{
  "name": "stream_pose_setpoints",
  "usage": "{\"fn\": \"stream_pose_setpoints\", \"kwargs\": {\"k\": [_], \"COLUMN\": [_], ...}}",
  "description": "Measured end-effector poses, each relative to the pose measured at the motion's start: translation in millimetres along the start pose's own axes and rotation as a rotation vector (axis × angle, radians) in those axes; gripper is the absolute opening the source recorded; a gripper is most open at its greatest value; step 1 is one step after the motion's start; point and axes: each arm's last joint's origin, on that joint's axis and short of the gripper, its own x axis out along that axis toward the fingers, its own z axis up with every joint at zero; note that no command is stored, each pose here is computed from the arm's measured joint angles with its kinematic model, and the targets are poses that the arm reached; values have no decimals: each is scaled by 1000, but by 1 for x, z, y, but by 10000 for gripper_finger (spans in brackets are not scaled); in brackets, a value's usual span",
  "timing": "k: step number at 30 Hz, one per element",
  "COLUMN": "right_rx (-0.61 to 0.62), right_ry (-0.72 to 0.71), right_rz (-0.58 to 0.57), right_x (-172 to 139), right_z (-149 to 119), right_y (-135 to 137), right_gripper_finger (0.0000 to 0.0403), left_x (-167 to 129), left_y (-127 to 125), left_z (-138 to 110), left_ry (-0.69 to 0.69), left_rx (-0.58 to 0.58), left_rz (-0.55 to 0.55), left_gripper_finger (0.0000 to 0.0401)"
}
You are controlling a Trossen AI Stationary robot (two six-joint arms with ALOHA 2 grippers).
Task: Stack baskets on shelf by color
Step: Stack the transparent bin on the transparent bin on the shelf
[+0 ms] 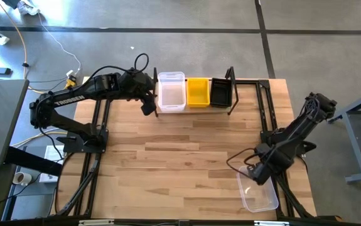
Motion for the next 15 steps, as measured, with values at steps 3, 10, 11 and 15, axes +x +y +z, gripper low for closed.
{"fn": "stream_pose_setpoints", "kwargs": {"k": [3, 10, 11, 15], "right_rx": [17, 72, 78, 113], "right_ry": [1, 30, 38, 64], "right_rz": [5, 56, 68, 76], "right_x": [1, 9, 12, 26], "right_z": [-3, -10, -11, -13], "right_y": [-1, 3, 4, 5], "right_gripper_finger": [142, 142, 142, 142], "left_x": [0, 0, 0, 0], "left_y": [0, 0, 0, -1], "left_z": [0, 0, 0, 0], "left_ry": [0, 0, 0, 2], "left_rx": [0, -23, -24, -23], "left_rz": [0, -1, -1, -24], "left_gripper_finger": [161, 161, 161, 161]}}
